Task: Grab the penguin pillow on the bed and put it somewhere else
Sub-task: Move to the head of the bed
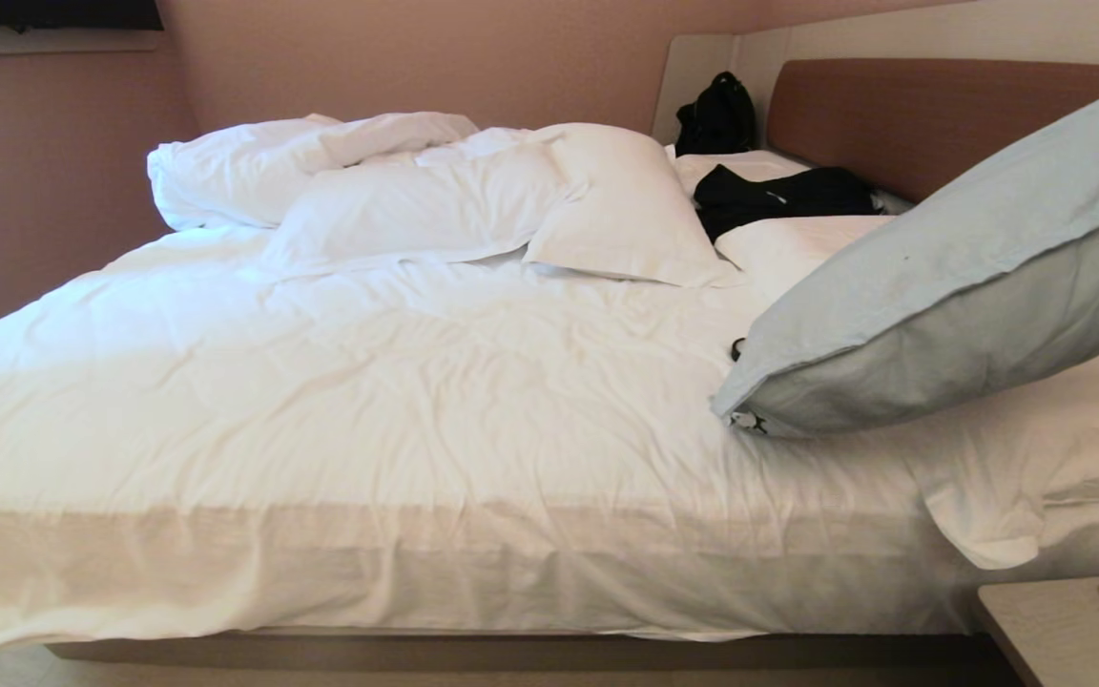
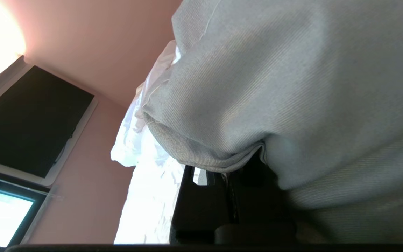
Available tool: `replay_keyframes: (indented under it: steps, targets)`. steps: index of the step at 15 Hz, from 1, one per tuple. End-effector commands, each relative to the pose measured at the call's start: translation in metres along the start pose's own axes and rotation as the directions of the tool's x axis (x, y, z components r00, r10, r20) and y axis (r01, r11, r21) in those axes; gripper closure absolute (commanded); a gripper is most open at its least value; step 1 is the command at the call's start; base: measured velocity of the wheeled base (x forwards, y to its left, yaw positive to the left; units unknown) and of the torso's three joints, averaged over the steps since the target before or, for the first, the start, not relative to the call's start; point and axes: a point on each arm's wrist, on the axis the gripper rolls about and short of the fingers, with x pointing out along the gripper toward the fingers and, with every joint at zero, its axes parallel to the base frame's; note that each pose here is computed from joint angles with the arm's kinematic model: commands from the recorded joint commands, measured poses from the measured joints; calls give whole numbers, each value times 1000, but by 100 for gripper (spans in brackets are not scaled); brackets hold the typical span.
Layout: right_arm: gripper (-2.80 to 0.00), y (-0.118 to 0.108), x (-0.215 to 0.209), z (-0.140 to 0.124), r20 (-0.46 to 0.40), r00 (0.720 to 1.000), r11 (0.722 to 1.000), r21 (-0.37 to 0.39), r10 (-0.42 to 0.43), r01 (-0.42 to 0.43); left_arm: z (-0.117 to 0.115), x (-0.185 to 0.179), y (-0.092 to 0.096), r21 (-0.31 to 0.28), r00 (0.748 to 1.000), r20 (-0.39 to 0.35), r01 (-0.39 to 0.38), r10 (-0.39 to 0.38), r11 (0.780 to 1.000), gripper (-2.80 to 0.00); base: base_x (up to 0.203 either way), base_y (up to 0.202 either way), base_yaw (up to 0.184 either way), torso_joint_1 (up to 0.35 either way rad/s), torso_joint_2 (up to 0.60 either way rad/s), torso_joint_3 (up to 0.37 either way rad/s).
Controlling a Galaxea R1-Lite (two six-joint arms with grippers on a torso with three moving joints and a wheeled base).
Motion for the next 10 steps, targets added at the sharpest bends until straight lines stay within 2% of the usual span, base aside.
replay_keyframes:
  steps: [1,2,6,10]
  targets:
    - [0,-1,1,0,-3,1000,1000,5,1,-1,0,0,0,0,1000,0,0,0,1000,0,0,-166,0,7,7,6]
    - [0,-1,1,0,-3,1000,1000,6,0,0,0,0,0,0,1000,0,0,0,1000,0,0,-116,0,-1,-1,-2]
    - [0,-1,2,-1,-49,998,1000,10,28,-28,0,0,0,0,1000,0,0,0,1000,0,0,0,0,0,0,0]
    - [0,-3,2,-3,-56,998,1000,12,25,-24,0,0,0,0,1000,0,0,0,1000,0,0,0,0,0,0,0]
